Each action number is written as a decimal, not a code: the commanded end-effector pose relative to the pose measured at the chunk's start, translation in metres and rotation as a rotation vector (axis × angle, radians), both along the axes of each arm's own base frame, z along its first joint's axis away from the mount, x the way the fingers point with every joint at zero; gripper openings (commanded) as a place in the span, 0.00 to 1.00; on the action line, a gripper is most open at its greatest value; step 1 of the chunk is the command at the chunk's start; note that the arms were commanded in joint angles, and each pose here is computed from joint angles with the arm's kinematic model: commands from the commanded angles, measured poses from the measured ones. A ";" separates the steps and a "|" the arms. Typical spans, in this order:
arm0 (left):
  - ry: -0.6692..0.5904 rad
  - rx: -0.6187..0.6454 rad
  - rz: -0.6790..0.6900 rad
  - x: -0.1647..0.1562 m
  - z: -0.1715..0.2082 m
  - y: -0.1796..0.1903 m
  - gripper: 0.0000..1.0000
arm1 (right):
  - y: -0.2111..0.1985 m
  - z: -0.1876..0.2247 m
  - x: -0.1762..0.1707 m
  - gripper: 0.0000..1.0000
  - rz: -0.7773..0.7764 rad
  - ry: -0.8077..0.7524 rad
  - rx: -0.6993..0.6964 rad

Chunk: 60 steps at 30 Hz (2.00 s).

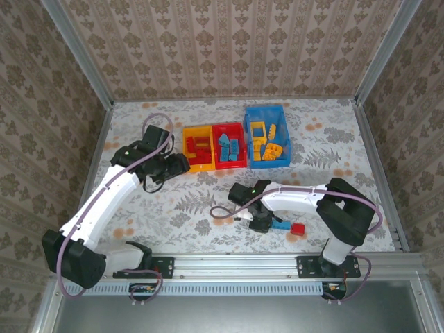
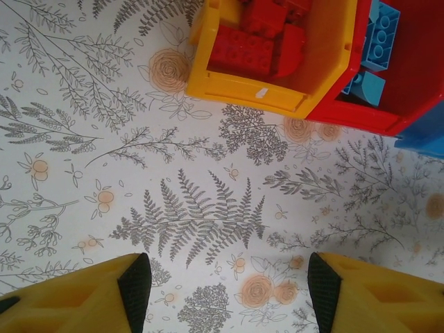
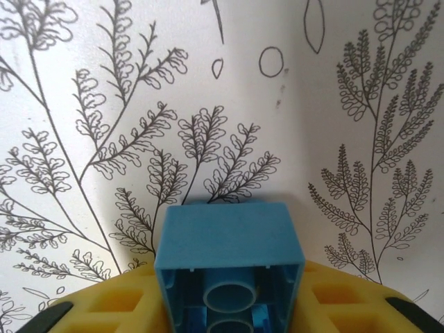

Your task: Sort the legos into containers by color

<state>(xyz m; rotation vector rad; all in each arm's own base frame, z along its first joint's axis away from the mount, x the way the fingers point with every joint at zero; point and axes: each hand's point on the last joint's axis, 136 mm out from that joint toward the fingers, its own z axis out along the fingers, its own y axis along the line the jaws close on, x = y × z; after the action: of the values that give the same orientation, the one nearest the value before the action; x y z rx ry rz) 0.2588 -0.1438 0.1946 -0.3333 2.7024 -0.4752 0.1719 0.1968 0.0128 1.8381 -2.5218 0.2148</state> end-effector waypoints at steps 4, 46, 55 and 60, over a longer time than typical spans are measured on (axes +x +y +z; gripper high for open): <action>-0.046 -0.056 -0.021 0.003 0.011 -0.014 0.64 | 0.004 0.007 0.018 0.30 -0.067 -0.073 0.040; -0.274 -0.184 -0.540 0.045 0.058 -0.188 0.62 | -0.080 0.078 0.337 0.30 -1.281 -0.507 0.225; -0.266 -0.166 -0.528 0.044 0.056 -0.181 0.62 | -0.044 0.147 0.337 0.22 -1.174 -0.611 0.413; -0.293 -0.092 -0.428 0.048 0.057 -0.148 0.61 | 0.000 0.181 0.309 0.22 -1.068 -0.608 0.506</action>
<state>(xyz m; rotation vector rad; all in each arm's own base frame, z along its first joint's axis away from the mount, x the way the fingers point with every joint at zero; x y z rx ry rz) 0.3062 -0.3199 0.2393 0.3434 2.4928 -0.7890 0.4939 0.1712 0.1474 0.0755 -3.6958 0.2023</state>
